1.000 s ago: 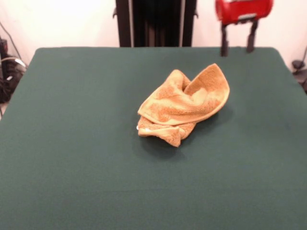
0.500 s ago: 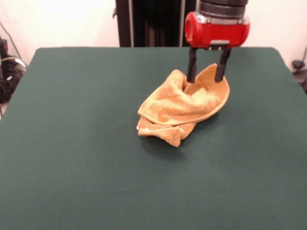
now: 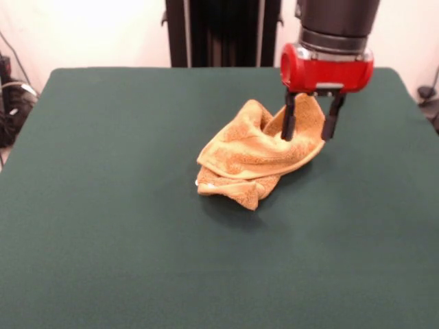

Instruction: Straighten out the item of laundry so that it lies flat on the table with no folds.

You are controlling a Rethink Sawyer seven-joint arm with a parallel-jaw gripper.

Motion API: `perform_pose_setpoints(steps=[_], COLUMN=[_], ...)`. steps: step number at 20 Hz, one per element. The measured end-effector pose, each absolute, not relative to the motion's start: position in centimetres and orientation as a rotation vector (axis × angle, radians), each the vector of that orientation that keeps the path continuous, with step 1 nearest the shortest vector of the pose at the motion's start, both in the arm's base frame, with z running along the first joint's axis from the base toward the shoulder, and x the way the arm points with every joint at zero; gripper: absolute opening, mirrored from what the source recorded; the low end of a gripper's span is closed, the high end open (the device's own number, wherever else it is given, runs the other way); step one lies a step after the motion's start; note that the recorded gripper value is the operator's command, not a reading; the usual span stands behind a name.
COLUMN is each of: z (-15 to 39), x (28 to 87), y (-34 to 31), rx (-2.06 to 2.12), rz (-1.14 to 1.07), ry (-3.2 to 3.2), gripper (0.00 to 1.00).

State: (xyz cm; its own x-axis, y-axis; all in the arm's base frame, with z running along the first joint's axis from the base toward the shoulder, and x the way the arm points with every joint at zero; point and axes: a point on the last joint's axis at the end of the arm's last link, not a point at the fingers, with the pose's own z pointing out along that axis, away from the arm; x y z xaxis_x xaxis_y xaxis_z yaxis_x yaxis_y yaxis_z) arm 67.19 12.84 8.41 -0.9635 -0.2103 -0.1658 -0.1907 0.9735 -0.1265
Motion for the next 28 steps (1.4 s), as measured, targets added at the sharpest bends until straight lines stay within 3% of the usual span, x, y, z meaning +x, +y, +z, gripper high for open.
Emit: perform_pose_setpoints(steps=[18,28], z=[1.5,0.4], x=[65.5,64.2], y=[20.2,20.9], rx=[-0.152,-0.173], rz=[-0.043,-0.026], ry=[3.020,3.040], gripper=[1.00,1.00])
